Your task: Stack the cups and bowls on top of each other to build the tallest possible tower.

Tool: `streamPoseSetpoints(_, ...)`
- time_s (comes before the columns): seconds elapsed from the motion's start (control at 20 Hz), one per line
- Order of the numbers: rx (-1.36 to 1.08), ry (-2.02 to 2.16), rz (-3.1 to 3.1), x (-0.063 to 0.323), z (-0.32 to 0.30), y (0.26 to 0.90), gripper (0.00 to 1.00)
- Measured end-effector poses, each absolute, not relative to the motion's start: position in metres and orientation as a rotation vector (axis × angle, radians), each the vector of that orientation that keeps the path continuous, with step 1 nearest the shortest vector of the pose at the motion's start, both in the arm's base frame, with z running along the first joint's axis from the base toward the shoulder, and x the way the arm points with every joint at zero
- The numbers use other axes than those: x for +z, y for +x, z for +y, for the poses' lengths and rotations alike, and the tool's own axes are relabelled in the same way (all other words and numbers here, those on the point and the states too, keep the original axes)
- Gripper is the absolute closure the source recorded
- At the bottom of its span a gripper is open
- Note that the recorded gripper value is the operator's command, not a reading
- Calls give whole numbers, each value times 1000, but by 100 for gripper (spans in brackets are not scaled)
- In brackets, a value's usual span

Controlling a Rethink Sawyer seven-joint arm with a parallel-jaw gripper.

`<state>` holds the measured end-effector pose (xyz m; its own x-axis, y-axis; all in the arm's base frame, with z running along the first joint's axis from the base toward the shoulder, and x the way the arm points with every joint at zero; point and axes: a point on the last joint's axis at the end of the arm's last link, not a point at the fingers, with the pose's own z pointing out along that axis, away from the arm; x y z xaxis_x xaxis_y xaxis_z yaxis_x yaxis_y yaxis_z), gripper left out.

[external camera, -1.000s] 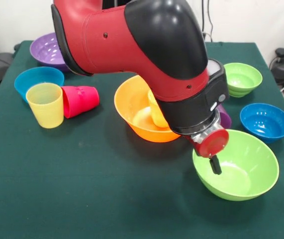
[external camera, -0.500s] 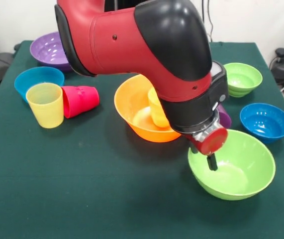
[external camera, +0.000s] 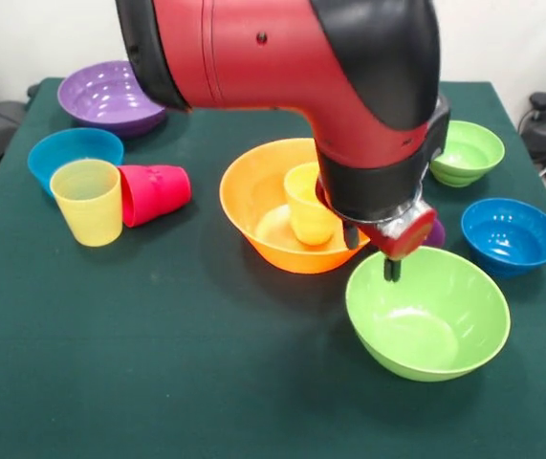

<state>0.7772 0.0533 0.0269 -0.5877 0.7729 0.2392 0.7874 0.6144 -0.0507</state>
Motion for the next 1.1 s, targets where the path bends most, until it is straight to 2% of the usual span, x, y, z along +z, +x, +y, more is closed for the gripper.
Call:
streamPoseSetpoints(0.55, -58, -1278, -2649, 61, 44, 790, 0)
streamPoseSetpoints(1.1, -4, -1252, -2656, 44, 41, 782, 0)
